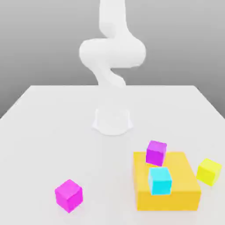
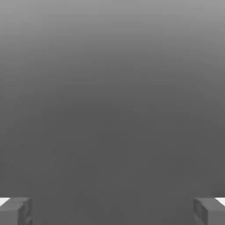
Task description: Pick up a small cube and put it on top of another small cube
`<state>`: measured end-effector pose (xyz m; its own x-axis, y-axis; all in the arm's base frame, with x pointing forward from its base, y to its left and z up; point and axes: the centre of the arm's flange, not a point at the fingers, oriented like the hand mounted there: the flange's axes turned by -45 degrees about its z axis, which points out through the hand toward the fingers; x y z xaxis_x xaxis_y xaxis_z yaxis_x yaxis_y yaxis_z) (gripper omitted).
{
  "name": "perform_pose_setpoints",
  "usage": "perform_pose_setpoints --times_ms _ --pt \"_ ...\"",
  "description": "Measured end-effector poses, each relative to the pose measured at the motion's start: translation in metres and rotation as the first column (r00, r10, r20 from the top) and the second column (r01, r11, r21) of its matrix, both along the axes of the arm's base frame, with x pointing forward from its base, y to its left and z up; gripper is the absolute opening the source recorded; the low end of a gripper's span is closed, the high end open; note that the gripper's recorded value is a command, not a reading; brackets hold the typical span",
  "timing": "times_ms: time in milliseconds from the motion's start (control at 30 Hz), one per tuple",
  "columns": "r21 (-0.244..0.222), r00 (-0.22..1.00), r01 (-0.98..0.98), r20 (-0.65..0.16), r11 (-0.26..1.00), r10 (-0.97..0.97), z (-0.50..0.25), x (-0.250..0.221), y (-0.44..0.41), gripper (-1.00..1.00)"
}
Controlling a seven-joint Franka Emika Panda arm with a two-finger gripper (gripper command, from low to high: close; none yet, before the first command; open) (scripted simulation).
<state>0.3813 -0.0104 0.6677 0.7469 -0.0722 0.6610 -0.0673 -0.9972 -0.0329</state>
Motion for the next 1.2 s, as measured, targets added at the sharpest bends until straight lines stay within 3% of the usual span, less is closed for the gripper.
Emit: perform_pose_setpoints --times_ms 200,400,733,933,967,1200 --pt "0.049 0.973 0.147 -0.187 0.988 -0.135 -0.117 0.062 -0.032 0.0" --pt "0.069 0.896 0.3 -0.364 0.951 -0.256 -0.24 0.086 -0.066 0.0" --pt "0.034 0.663 0.549 -0.626 0.835 -0.411 -0.439 0.05 -0.112 0.0" --pt "0.02 0.619 0.579 -0.661 0.815 -0.424 -0.518 0.039 -0.114 0.0" --pt "0.02 0.619 0.579 -0.661 0.815 -0.424 -0.528 0.038 -0.114 -1.0" --pt "0.02 0.619 0.58 -0.661 0.815 -0.424 -0.53 0.038 -0.114 -1.0"
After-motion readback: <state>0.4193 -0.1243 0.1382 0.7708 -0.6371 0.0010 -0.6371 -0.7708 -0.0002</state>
